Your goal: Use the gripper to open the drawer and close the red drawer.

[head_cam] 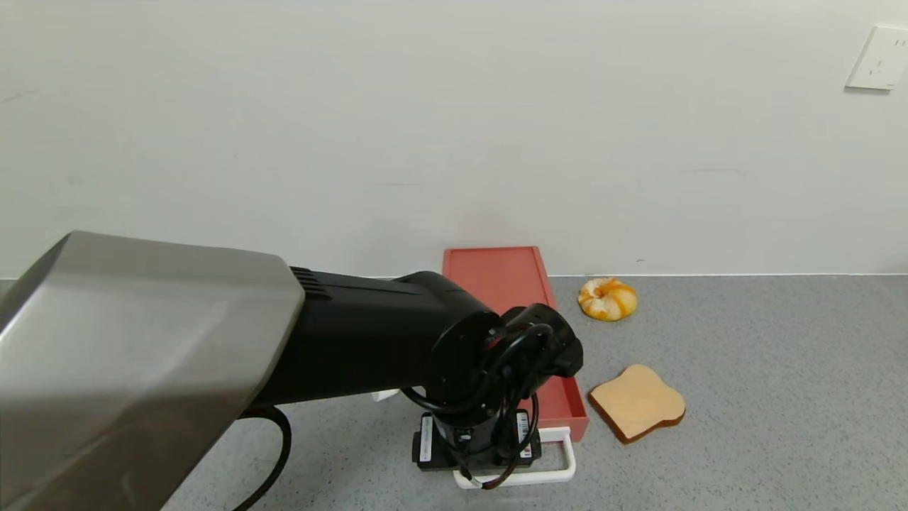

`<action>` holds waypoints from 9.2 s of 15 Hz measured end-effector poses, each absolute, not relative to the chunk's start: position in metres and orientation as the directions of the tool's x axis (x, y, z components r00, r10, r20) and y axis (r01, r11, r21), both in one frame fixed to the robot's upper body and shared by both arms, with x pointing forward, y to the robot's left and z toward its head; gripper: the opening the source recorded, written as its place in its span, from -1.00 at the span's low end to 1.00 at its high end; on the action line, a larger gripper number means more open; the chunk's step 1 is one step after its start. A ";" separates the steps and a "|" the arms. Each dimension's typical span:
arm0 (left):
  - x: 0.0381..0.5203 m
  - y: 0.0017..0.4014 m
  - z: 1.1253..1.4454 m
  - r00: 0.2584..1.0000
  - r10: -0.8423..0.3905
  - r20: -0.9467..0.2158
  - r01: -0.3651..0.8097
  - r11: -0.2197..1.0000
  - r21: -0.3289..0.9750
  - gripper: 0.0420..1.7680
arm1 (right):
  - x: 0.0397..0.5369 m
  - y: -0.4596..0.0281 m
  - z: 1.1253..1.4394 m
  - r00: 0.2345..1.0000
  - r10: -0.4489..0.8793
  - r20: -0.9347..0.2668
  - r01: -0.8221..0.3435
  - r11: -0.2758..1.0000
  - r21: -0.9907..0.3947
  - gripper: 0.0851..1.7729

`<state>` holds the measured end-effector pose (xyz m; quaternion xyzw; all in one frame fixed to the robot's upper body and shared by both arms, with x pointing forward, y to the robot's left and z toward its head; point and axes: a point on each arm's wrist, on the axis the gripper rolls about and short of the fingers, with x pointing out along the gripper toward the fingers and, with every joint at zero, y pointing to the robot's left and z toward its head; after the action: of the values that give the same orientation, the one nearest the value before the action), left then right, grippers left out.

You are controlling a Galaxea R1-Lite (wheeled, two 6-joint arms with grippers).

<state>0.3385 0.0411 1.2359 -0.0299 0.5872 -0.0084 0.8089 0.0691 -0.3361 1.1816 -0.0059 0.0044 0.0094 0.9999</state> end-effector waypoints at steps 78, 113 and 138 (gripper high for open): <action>0.431 0.053 1.233 0.460 -0.071 -0.885 0.006 0.997 -0.076 0.94 | 0.069 -0.336 1.182 1.000 0.019 -0.009 -0.019 1.000 -0.012 0.97; 0.479 0.063 1.227 0.626 -0.142 -0.767 0.101 0.990 -0.101 0.94 | 0.069 -0.336 1.182 1.000 0.019 -0.009 -0.019 1.000 -0.012 0.97; 0.409 0.119 1.334 0.577 -0.126 -0.807 0.193 0.981 -0.015 0.94 | 0.069 -0.336 1.182 1.000 0.018 -0.009 -0.018 1.000 -0.011 0.97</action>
<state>0.4093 0.1191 1.3345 0.0374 0.4509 -0.0898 0.8873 0.0691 -0.3361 1.1816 -0.0057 0.0045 0.0092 0.9999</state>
